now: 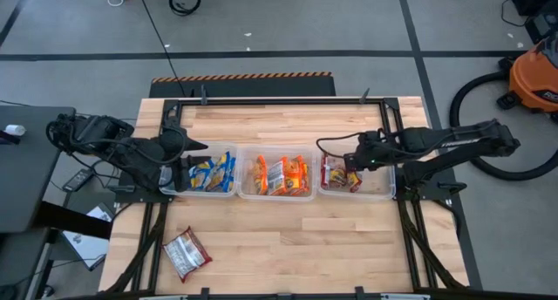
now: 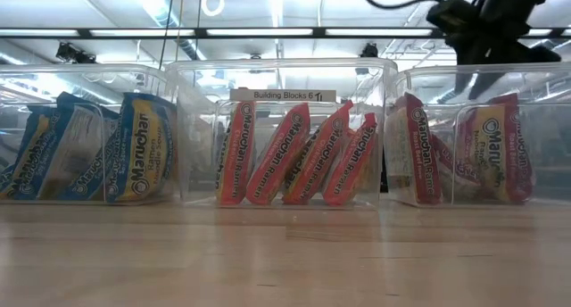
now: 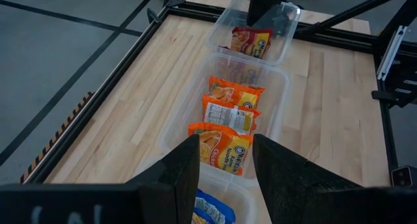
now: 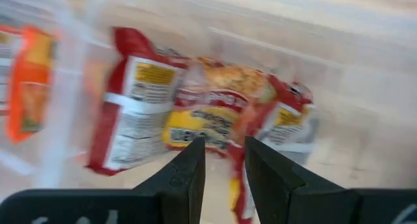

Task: Sort Maruchan noodles
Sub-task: Put the red noodle pack into the right transparent bin

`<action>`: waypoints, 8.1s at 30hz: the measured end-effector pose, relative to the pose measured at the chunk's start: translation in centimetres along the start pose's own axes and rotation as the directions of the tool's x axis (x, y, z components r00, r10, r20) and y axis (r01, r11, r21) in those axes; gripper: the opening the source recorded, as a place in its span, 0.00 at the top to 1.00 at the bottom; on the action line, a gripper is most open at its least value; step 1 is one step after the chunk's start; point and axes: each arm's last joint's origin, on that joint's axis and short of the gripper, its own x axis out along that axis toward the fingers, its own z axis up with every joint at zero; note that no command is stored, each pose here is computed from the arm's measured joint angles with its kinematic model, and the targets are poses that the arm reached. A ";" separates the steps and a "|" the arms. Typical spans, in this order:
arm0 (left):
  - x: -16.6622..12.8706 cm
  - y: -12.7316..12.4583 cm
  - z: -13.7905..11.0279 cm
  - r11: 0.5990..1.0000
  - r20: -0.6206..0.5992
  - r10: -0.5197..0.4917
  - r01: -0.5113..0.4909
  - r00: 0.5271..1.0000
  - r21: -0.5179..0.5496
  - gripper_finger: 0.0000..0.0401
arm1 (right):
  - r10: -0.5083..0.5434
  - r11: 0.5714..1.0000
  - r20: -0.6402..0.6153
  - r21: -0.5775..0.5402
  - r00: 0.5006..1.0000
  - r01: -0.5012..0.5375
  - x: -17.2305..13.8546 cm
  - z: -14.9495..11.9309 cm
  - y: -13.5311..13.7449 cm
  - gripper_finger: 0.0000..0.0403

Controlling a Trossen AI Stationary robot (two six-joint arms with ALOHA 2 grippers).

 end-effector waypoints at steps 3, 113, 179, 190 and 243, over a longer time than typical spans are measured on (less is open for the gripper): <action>0.0 0.0 0.0 1.000 0.000 0.000 0.000 1.000 0.000 0.63 | 0.046 0.998 0.039 -0.032 0.998 -0.045 -1.0 0.4 0.6 0.72; 19.3 -18.3 -23.5 0.830 -0.944 -0.179 0.557 0.278 0.007 0.43 | 0.563 0.583 0.075 -0.742 0.823 -0.331 -13.3 -1.7 11.2 0.73; 12.0 -5.9 9.6 0.882 0.595 0.075 0.226 0.800 -0.414 0.98 | 0.725 0.534 0.598 -0.801 0.341 0.270 -21.2 -5.9 14.5 0.51; 15.5 -4.1 10.9 0.862 0.649 0.195 0.187 0.735 -0.471 0.98 | 0.709 0.533 0.632 -0.771 0.314 0.350 -20.6 -4.7 15.4 0.37; 17.8 -4.1 11.3 0.866 0.684 0.240 0.166 0.689 -0.472 0.98 | 0.568 0.662 0.666 -0.719 0.484 0.212 -12.9 1.4 17.5 0.76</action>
